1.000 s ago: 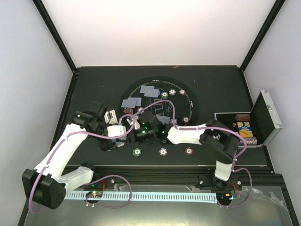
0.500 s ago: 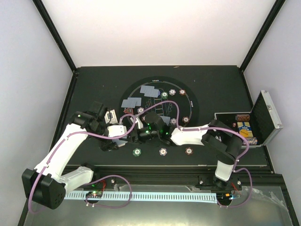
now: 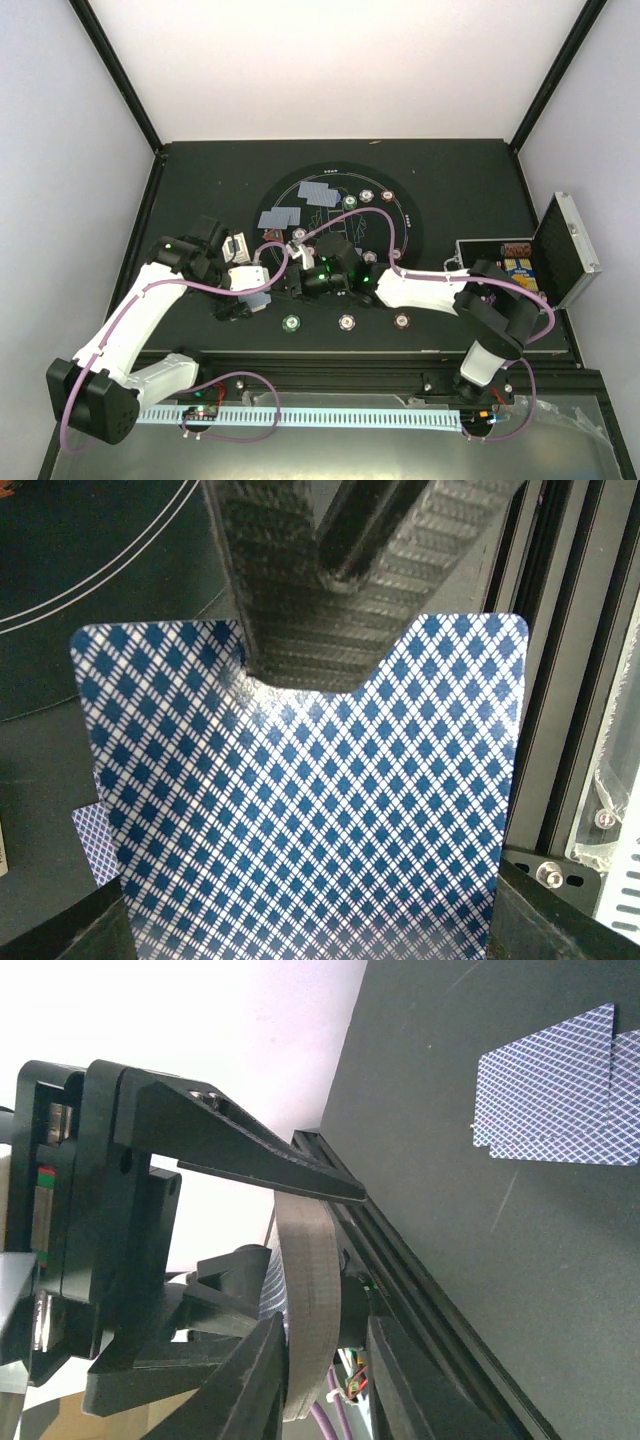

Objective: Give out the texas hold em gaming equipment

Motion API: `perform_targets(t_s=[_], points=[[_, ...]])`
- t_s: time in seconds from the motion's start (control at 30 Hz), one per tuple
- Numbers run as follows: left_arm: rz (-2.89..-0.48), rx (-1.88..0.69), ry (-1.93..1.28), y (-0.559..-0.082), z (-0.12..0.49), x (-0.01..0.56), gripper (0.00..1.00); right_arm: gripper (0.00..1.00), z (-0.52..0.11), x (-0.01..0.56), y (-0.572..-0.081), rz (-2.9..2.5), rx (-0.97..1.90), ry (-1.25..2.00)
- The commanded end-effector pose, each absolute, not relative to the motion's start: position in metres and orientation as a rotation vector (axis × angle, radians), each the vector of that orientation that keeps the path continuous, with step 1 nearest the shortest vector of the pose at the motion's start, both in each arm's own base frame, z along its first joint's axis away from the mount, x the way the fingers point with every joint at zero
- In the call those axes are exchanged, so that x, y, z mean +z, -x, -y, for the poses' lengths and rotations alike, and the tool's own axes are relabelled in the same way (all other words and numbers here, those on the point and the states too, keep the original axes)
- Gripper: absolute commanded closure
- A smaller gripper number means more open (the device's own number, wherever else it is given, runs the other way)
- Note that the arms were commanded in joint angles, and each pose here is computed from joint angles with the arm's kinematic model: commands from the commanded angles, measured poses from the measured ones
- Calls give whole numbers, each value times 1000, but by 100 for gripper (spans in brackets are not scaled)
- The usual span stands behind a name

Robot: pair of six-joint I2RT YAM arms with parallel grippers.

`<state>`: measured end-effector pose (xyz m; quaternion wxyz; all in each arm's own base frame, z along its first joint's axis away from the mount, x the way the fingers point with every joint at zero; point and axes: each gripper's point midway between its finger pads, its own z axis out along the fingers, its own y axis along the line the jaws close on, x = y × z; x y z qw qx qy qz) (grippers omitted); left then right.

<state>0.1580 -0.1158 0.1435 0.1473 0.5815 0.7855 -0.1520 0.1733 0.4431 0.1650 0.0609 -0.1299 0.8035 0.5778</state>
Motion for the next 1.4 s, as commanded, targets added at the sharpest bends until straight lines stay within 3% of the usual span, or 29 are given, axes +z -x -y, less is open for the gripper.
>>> perform_targets(t_s=[0.0,0.27,0.97,1.37], points=[[-2227,-416,-1671,-161,116,153,99,79,-429,147,-179,-2507,1633,357],[-2235,-392,-1681,-161,113,150,98,99,-426,151,-175,-2505,1642,364],[-2245,-356,-1694,-162,108,145,99,99,-396,174,-181,-2433,1689,278],[-2257,-330,-1700,-162,105,142,98,99,-324,163,-218,-2384,1698,34]])
